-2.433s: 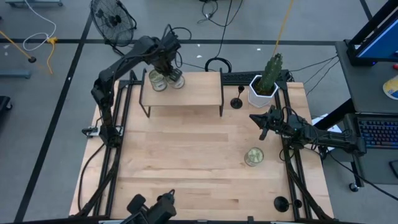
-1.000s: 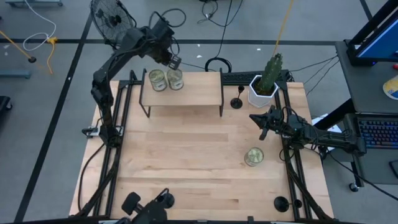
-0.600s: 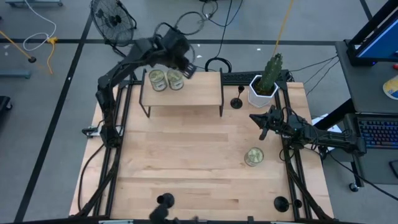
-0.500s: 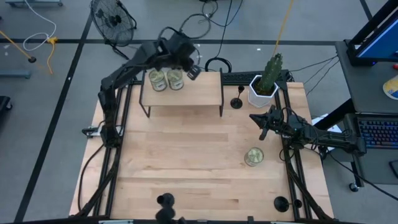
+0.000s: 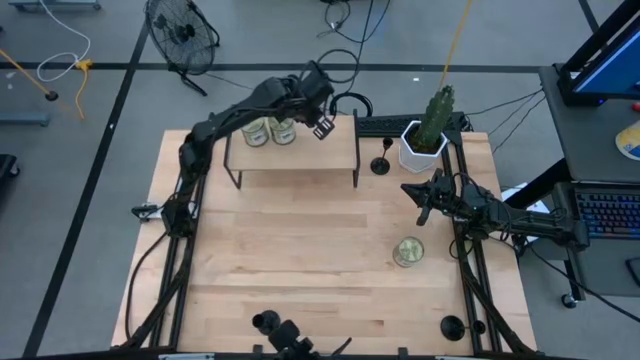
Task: Pick & Place candle stick holders
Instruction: Put the left green scented candle on the shelf
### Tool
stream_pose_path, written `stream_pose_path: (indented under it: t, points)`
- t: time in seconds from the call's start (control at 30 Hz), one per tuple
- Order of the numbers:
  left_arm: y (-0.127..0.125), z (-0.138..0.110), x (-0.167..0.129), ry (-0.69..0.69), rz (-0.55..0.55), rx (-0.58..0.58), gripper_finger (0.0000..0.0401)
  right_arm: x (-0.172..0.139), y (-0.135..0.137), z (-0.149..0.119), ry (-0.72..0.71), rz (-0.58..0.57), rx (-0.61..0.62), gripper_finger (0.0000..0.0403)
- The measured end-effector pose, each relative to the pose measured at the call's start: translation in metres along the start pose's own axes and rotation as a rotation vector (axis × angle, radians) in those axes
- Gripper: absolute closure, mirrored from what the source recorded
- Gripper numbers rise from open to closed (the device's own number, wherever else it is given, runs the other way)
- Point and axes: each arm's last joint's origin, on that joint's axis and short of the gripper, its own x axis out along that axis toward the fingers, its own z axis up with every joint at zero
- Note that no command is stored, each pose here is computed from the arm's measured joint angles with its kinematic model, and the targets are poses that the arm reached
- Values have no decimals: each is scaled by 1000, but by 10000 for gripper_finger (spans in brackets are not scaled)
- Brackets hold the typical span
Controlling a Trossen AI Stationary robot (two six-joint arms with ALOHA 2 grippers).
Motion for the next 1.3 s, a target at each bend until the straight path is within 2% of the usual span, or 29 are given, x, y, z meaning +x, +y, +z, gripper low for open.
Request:
stream_pose_path:
  t: [0.63, 1.3]
  points:
    - [-7, -22, 23, 165, -24, 12, 338, 0, 0, 0, 0, 0, 0, 399]
    - [-5, -33, 22, 280, 9, -47, 339, 0, 0, 0, 0, 1, 0, 399]
